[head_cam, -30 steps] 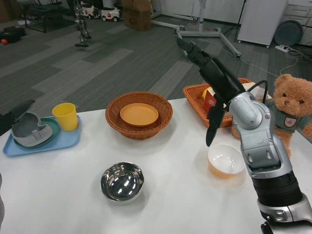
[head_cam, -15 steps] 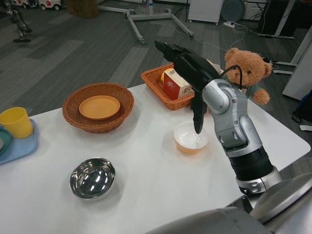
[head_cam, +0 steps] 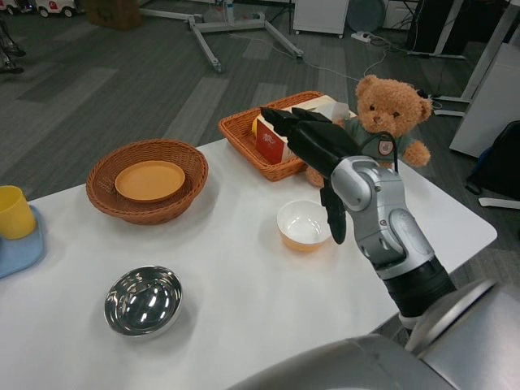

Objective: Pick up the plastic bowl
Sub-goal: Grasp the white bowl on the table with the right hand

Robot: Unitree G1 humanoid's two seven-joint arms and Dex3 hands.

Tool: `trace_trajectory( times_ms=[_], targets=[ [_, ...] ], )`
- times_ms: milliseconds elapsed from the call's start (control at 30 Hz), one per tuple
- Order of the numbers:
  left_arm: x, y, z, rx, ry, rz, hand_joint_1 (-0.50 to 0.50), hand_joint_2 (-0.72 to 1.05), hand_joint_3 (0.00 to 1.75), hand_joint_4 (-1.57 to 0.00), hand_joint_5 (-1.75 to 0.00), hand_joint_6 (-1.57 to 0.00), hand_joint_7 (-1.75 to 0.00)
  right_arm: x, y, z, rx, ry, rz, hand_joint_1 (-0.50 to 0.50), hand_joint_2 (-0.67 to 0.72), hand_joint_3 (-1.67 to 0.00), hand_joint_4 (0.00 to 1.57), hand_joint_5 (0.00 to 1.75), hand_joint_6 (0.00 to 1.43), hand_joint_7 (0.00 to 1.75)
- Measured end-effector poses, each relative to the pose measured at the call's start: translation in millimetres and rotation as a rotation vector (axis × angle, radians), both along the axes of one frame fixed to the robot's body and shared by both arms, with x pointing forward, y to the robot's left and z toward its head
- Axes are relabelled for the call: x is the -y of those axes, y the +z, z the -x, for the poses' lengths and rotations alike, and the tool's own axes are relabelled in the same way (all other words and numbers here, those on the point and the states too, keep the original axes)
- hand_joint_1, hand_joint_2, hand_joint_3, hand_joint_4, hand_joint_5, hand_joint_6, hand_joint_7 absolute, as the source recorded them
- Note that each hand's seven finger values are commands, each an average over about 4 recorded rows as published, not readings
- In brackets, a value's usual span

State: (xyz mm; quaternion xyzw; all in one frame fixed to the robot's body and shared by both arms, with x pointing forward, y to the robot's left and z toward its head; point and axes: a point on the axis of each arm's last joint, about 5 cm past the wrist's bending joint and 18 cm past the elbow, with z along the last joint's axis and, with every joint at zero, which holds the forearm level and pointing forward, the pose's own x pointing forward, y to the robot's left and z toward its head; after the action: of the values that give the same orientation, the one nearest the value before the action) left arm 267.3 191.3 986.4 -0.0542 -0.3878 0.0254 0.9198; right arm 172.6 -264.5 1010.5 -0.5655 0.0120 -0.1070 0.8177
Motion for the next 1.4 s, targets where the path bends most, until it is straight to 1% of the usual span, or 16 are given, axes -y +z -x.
trace_trajectory(
  times_ms=[200, 333, 533, 667, 833, 900, 1033, 1167, 1267, 1400],
  targets=[
    [1.5, 0.7, -3.0, -0.005, -0.006, -0.002, -0.5, 0.6, 0.0, 0.0, 0.0, 0.0, 0.0, 3.1, -10.6, -2.8, -0.046, -0.017, -0.01, -0.46, 0.72, 0.0, 0.0, 0.0, 0.0, 0.0],
    [2.7, 0.6, -3.9, -0.008, -0.011, -0.004, -0.5, 0.6, 0.0, 0.0, 0.0, 0.0, 0.0, 2.4, -20.7, -6.5, -0.081, -0.016, -0.014, -0.46, 0.72, 0.0, 0.0, 0.0, 0.0, 0.0],
    [2.9, 0.6, -4.3, -0.009, -0.012, -0.005, -0.5, 0.6, 0.0, 0.0, 0.0, 0.0, 0.0, -0.3, -47.9, -16.3, -0.17, 0.005, -0.022, -0.46, 0.72, 0.0, 0.0, 0.0, 0.0, 0.0],
    [2.8, 0.6, -4.3, -0.009, -0.012, -0.004, -0.49, 0.6, 0.0, 0.0, 0.0, 0.0, 0.0, -3.3, -61.9, -21.3, -0.206, 0.019, -0.037, -0.46, 0.72, 0.0, 0.0, 0.0, 0.0, 0.0],
    [2.6, 0.4, -4.3, -0.009, -0.011, -0.003, -0.48, 0.6, 0.0, 0.0, 0.0, 0.0, 0.0, -6.1, -81.8, -27.6, -0.264, 0.02, -0.059, -0.46, 0.72, 0.0, 0.0, 0.0, 0.0, 0.0],
    [2.6, 0.4, -4.3, -0.009, -0.011, -0.003, -0.49, 0.6, 0.0, 0.0, 0.0, 0.0, 0.0, -6.7, -87.6, -29.5, -0.284, 0.022, -0.064, -0.46, 0.72, 0.0, 0.0, 0.0, 0.0, 0.0],
    [2.6, 0.4, -4.3, -0.008, -0.012, -0.003, -0.48, 0.6, 0.0, 0.0, 0.0, 0.0, 0.0, -5.2, -96.4, -32.4, -0.307, 0.015, -0.074, -0.46, 0.72, 0.0, 0.0, 0.0, 0.0, 0.0],
    [2.7, 0.4, -4.3, -0.008, -0.012, -0.003, -0.48, 0.6, 0.0, 0.0, 0.0, 0.0, 0.0, -5.1, -104.3, -32.6, -0.331, 0.007, -0.093, -0.46, 0.72, 0.0, 0.0, 0.0, 0.0, 0.0],
    [3.2, 0.3, -4.3, -0.009, -0.014, -0.004, -0.48, 0.6, 0.0, 0.0, 0.0, 0.0, 0.0, -5.1, -104.8, -33.1, -0.328, 0.008, -0.095, -0.46, 0.72, 0.0, 0.0, 0.0, 0.0, 0.0],
    [4.4, 0.1, -4.4, -0.01, -0.02, -0.006, -0.48, 0.6, 0.0, 0.0, 0.0, 0.0, 0.0, -3.4, -102.0, -34.5, -0.314, -0.002, -0.077, -0.46, 0.72, 0.0, 0.0, 0.0, 0.0, 0.0]
  ],
)
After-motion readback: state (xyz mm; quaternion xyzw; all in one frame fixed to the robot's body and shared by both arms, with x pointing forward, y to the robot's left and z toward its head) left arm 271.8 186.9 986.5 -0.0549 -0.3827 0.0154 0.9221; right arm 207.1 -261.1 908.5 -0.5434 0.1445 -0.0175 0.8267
